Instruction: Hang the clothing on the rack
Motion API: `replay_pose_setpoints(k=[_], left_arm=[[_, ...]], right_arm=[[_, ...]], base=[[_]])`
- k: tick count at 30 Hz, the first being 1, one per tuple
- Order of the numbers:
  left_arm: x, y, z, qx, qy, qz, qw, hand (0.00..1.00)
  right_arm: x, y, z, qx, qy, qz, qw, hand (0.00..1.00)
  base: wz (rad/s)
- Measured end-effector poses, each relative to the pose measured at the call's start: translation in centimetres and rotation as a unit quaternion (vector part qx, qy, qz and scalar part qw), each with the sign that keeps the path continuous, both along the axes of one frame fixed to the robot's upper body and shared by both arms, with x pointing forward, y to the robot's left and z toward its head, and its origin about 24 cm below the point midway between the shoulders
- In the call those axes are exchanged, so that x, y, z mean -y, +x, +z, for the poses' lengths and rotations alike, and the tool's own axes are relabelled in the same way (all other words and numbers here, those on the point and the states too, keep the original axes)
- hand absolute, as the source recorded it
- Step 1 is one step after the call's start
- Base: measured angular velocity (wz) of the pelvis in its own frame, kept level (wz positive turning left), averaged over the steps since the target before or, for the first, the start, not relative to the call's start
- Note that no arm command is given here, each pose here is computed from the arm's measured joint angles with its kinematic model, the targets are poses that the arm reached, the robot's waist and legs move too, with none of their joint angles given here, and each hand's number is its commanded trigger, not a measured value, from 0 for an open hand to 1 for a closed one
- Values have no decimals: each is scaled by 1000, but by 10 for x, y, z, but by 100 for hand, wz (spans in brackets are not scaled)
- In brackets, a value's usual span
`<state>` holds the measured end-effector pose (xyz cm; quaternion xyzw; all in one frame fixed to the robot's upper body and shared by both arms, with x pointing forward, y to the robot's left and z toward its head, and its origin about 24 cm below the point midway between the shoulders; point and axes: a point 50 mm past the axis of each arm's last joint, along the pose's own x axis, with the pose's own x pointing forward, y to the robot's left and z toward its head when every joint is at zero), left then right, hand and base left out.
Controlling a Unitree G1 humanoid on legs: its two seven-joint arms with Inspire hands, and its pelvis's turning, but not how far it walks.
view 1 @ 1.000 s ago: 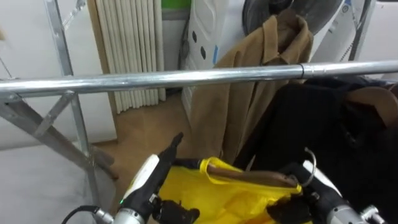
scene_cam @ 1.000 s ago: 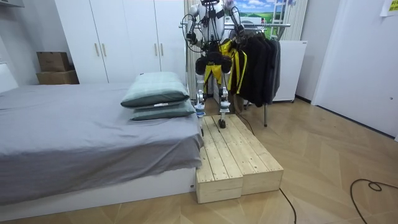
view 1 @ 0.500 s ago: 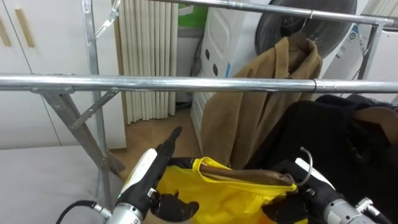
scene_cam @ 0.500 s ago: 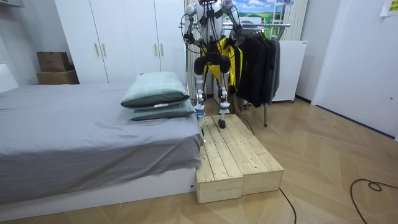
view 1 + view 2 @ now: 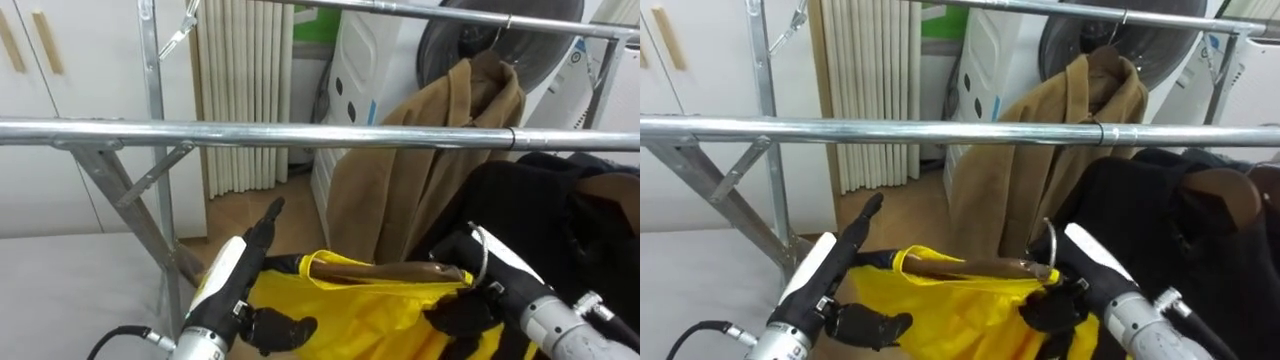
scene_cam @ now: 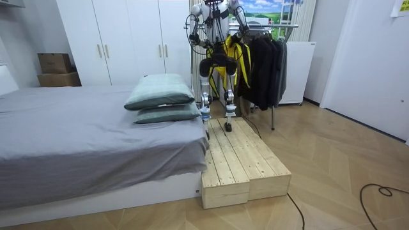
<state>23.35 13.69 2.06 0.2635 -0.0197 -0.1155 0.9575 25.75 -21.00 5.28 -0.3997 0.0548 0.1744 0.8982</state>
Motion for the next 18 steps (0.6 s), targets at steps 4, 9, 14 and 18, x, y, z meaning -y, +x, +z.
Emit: replay_pose_setpoints(k=[4,9,14,18], left_arm=[[1,0,0,-2,-1,-2,1000,0],[4,0,-1,-10,-9,-15,1000,0],[5,-1,-1,-14,-8,-23,1000,0],[4,0,-1,-16,-7,-26,1000,0]], right_arm=[[-1,6,7,16,-35,4,999,100],[-5,8,14,27,-52,16,998,100],[-7,13,20,33,-54,22,998,100],[-8,18,27,42,-63,28,997,100]], base=[[0],[3],[1],[6]])
